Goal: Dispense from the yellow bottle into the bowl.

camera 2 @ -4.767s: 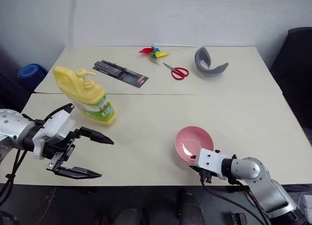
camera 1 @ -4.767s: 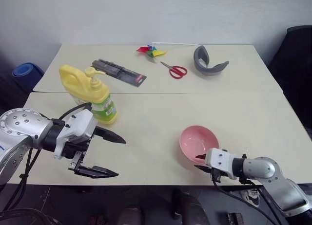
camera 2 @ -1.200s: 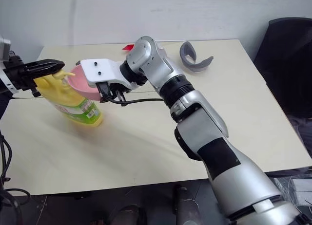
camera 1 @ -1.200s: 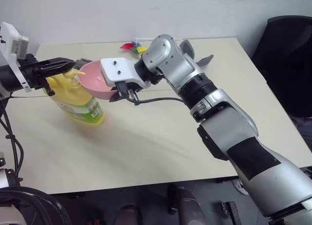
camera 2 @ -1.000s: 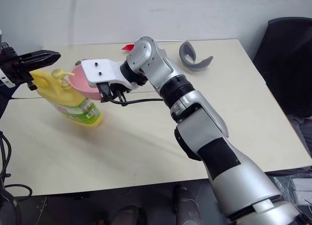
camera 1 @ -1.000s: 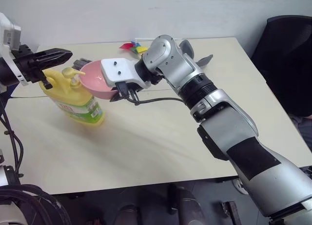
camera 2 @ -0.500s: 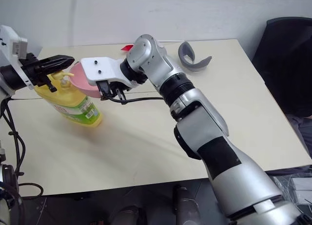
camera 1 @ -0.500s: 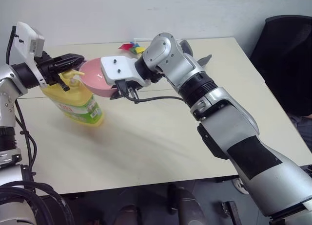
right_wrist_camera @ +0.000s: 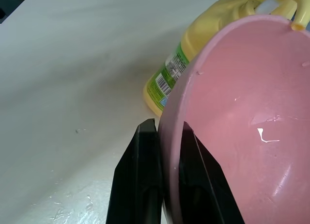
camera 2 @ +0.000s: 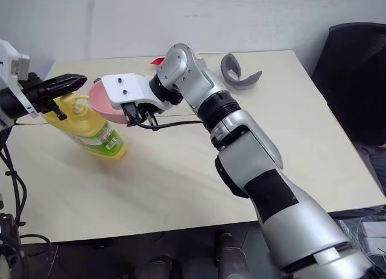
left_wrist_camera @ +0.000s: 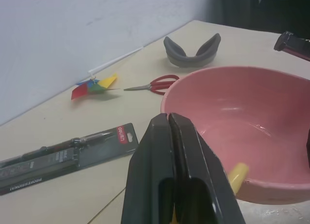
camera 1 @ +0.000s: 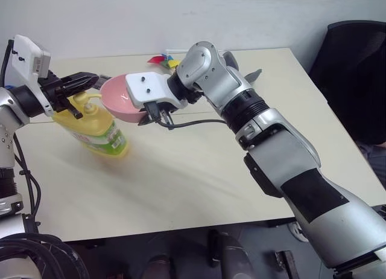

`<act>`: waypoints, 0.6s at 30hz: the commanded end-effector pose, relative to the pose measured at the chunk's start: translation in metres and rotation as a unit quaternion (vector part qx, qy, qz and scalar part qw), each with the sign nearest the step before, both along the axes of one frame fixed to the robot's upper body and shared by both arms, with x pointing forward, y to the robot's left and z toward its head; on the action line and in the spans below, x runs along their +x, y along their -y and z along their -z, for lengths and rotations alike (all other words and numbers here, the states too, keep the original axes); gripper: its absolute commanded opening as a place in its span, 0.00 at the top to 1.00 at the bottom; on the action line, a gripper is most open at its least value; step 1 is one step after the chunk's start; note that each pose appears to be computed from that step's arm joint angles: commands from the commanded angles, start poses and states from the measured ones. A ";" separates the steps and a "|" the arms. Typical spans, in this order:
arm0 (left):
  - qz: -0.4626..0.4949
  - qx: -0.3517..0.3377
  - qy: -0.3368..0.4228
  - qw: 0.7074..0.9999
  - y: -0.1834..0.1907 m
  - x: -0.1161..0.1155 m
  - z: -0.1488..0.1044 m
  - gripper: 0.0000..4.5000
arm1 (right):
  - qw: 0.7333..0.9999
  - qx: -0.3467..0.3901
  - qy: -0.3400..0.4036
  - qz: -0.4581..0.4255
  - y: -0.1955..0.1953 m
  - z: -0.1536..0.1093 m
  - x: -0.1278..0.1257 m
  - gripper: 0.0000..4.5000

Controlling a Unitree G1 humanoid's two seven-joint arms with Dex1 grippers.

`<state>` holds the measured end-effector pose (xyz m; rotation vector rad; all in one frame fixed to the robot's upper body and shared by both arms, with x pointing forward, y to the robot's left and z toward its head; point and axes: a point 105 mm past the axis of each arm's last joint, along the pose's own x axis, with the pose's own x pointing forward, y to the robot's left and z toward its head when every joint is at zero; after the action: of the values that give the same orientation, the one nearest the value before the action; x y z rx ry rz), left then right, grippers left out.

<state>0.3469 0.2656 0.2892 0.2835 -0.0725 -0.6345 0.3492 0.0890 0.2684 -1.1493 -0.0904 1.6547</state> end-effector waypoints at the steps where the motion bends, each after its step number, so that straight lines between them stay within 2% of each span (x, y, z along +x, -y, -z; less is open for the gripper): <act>1: -0.023 0.010 -0.078 0.997 -0.008 0.009 0.042 0.99 | 0.999 0.020 0.022 -0.033 -0.010 -0.017 -0.012 1.00; 11: -0.019 0.018 -0.084 0.996 -0.008 0.015 0.046 0.99 | 0.999 0.013 0.016 -0.049 -0.016 -0.010 -0.018 1.00; 18: -0.019 0.033 -0.105 0.994 -0.008 0.017 0.060 0.99 | 0.998 0.013 0.014 -0.053 -0.017 -0.009 -0.020 1.00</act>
<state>0.3583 0.2670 0.2807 0.3041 -0.0414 -0.6342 0.3380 0.0986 0.2625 -1.1555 -0.1133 1.7155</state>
